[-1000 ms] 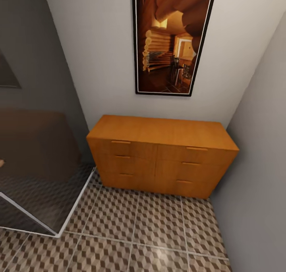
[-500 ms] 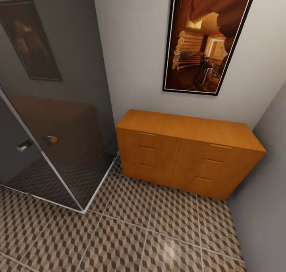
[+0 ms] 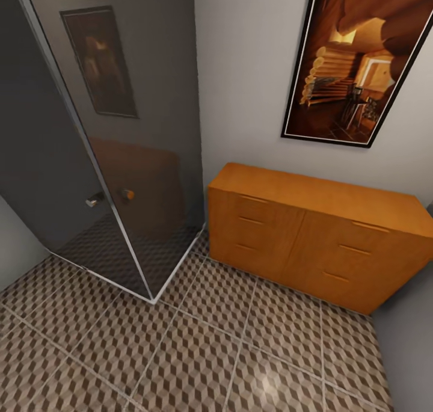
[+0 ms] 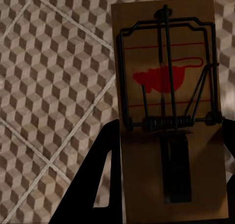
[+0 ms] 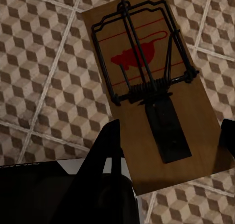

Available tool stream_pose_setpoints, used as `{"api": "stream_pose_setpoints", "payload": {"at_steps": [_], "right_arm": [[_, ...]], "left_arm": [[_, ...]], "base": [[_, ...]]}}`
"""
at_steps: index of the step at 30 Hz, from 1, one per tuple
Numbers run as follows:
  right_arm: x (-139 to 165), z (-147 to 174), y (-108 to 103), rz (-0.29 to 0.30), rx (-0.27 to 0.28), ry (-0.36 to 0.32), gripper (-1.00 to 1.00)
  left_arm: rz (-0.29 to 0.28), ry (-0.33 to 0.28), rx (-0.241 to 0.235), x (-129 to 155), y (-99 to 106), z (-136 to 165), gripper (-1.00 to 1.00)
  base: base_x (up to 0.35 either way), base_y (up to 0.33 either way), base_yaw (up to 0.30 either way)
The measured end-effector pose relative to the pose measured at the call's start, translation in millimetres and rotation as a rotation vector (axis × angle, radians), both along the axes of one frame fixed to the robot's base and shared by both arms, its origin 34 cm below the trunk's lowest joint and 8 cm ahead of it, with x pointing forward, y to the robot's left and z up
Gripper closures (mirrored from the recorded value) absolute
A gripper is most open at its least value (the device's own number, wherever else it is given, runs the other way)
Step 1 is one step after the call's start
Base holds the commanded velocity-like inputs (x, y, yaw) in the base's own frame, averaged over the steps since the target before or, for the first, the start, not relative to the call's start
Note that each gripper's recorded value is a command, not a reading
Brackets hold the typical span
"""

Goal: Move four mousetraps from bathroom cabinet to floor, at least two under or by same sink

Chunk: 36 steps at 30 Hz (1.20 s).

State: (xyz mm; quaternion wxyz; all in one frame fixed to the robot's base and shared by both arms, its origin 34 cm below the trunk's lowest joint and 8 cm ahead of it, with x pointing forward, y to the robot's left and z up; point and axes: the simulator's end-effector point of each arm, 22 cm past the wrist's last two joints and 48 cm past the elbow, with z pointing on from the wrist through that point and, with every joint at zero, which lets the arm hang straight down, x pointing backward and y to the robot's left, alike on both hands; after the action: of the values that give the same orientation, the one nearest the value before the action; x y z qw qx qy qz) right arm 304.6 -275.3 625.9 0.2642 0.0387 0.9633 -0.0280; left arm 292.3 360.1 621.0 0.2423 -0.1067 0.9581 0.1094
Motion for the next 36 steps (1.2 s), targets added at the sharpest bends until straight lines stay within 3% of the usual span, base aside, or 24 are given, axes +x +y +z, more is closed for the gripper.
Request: {"api": "stream_pose_setpoints", "payload": {"at_steps": [36], "right_arm": [[-1.4, -0.5, 2.9, 0.001, 0.003, 0.003, 1.0]], "left_arm": [[-0.001, 0.002, -0.004, -0.3, -2.5, -0.5, 1.0]], "base": [[0.0, 0.0, 0.285]]}}
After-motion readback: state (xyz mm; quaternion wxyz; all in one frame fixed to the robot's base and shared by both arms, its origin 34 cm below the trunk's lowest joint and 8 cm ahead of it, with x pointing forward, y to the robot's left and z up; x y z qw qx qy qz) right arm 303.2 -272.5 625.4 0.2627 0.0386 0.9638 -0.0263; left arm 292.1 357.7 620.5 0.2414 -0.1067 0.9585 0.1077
